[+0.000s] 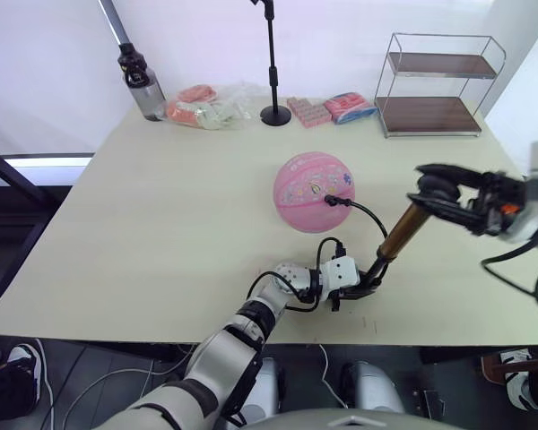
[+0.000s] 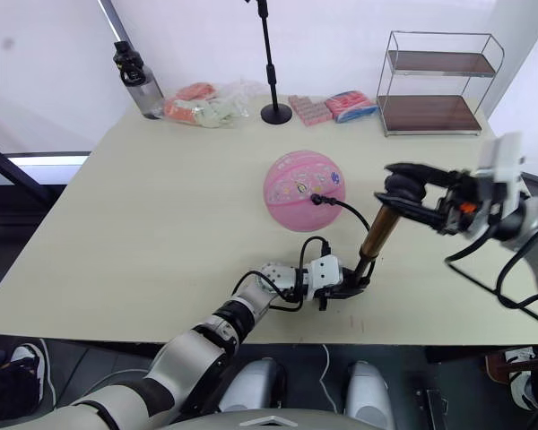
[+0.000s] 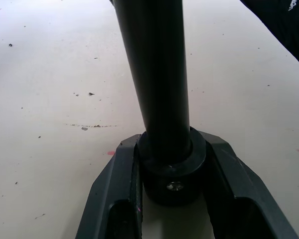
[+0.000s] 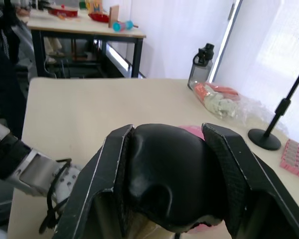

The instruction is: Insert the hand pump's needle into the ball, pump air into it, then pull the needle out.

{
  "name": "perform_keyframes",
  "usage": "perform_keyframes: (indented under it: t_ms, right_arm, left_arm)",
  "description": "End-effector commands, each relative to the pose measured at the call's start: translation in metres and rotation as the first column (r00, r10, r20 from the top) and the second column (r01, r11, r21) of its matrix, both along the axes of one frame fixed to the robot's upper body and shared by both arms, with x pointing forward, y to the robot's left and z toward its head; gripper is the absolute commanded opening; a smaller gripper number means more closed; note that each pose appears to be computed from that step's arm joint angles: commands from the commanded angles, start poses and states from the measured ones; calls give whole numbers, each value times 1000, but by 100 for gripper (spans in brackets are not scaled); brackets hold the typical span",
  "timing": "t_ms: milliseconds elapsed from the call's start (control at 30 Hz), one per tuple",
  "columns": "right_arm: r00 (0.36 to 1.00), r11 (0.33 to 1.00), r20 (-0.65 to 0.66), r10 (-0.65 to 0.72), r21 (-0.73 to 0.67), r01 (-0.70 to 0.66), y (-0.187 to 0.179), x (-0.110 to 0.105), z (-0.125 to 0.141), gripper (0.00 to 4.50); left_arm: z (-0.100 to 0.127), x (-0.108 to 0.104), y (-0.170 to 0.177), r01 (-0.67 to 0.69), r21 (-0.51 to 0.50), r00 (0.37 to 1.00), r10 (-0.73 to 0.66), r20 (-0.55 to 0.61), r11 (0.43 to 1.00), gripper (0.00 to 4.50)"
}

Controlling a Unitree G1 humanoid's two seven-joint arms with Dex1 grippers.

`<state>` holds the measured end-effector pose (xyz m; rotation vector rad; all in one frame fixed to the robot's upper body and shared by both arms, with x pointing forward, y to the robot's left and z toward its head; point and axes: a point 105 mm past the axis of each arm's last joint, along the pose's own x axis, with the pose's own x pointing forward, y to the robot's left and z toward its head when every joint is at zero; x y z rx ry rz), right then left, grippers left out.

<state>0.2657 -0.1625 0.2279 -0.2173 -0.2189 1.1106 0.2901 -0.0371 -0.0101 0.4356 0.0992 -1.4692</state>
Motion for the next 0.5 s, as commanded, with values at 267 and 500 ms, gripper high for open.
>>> perform_keyframes:
  t_ms: [267, 500]
  right_arm:
    - [985, 988, -153, -81, -144, 59, 2, 11, -105, 165]
    - [978, 979, -167, -125, -184, 93, -3, 9, -137, 165]
  left_arm:
    - [-54, -34, 26, 67, 190, 988, -39, -149, 979, 110]
    - [-54, -35, 25, 71, 186, 987, -43, -153, 980, 110]
